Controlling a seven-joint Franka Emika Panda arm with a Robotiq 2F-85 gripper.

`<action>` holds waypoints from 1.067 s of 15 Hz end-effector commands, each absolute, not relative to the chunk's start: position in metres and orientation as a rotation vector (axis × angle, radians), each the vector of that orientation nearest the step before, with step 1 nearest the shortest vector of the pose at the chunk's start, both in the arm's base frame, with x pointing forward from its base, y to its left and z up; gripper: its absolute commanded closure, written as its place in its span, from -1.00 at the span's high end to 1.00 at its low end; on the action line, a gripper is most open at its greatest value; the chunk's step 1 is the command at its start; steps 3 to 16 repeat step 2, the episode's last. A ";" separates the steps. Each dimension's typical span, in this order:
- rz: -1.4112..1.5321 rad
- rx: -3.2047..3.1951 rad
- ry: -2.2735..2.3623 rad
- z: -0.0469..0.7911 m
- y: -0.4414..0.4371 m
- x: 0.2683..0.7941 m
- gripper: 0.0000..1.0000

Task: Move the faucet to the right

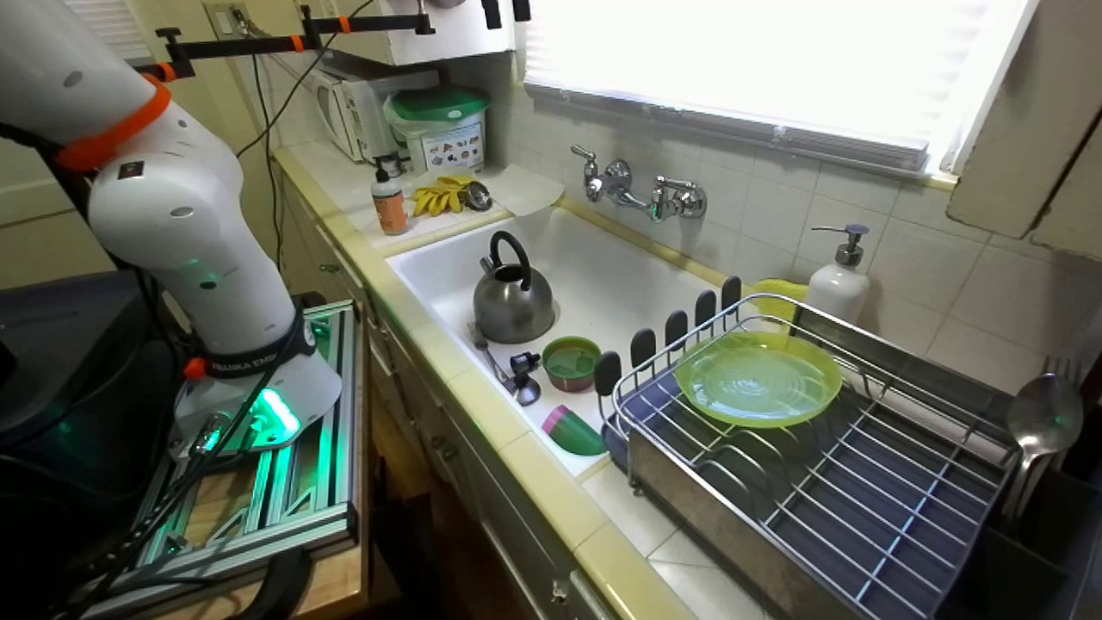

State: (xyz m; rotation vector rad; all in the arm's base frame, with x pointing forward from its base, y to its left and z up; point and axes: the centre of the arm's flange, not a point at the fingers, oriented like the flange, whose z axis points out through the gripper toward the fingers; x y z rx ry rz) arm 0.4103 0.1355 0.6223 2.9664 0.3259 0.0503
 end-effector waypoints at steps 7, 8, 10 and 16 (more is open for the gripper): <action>0.070 2.973 0.326 0.629 0.136 0.410 1.00; 0.070 2.973 0.326 0.629 0.136 0.410 1.00; 0.070 2.973 0.326 0.629 0.136 0.410 1.00; 0.070 2.973 0.326 0.629 0.136 0.410 1.00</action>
